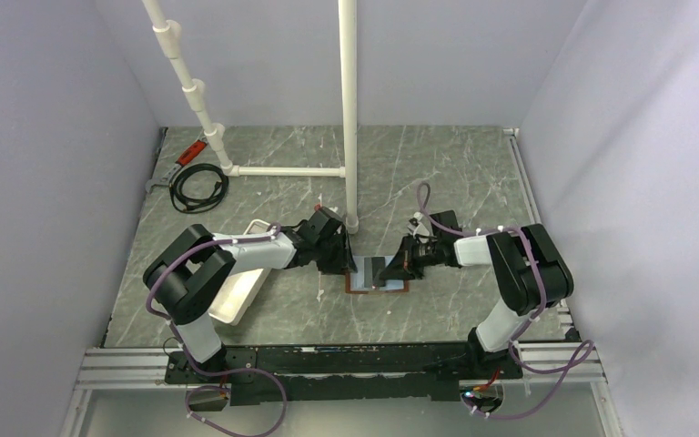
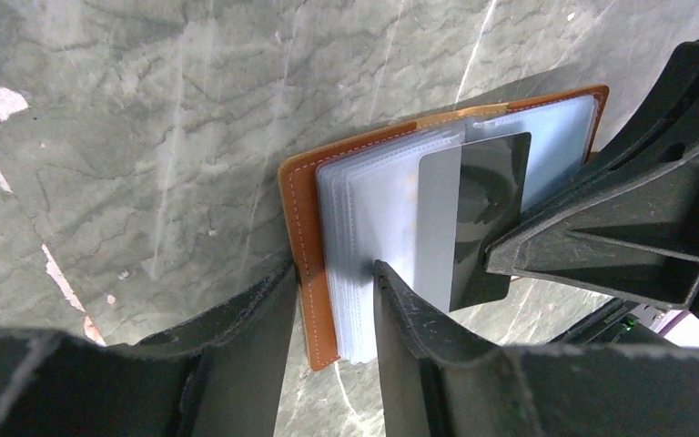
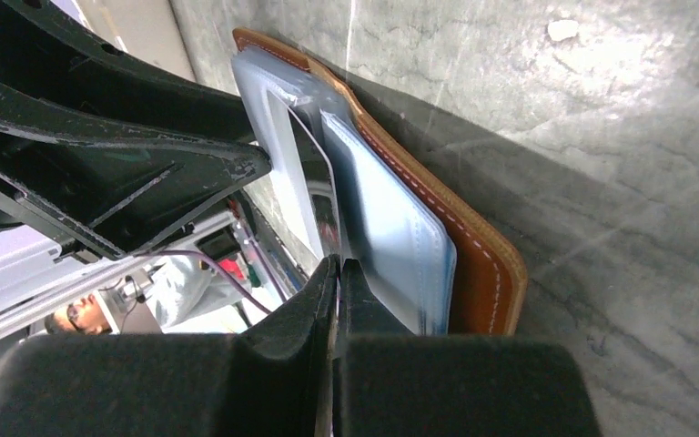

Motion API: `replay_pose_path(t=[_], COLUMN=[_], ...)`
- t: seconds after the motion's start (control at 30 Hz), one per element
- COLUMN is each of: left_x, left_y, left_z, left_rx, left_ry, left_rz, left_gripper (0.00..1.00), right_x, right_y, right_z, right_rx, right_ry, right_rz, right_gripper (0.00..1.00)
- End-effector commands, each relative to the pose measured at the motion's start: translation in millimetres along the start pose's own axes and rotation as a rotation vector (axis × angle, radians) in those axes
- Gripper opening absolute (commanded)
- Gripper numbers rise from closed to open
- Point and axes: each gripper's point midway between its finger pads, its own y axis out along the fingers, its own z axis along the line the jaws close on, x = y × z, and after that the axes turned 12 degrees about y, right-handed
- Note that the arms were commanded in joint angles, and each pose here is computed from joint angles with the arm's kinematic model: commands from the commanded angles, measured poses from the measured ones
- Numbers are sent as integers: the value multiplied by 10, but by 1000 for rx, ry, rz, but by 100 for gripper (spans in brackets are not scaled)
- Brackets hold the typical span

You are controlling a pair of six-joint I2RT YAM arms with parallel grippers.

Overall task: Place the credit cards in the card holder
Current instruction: Insert the credit card into the card holder.

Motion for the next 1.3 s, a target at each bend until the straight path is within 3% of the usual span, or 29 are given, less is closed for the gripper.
replay_pose_path(t=[0.0, 0.17, 0.37, 0.53, 0.7, 0.9, 0.97, 1.27], left_x=[-635, -573, -517, -508, -459, -513, -523, -489], left_y=[38, -35, -85, -134, -235, -120, -57, 41], left_z=[296, 285, 267, 313, 340, 481, 536, 542], left_rx=[89, 86, 74, 92, 115, 156, 188, 198], left_ry=[-23, -19, -30, -45, -41, -31, -21, 0], left_rz=[205, 188, 174, 157, 124, 162, 187, 194], left_gripper=[44, 49, 56, 51, 54, 40, 31, 29], right_x=[99, 109, 57, 77, 112, 156, 165, 130], right_y=[39, -93, -222, -241, -149, -116, -103, 48], right_z=[46, -48, -167, -74, 34, 111, 119, 268], right_rx=[5, -129, -245, -244, -181, -149, -144, -88], right_ry=[-52, -125, -186, -248, -272, -291, -304, -366], right_rz=[-78, -120, -124, -146, -126, -130, -122, -69], right_gripper=[0, 23, 34, 31, 27, 27, 25, 18])
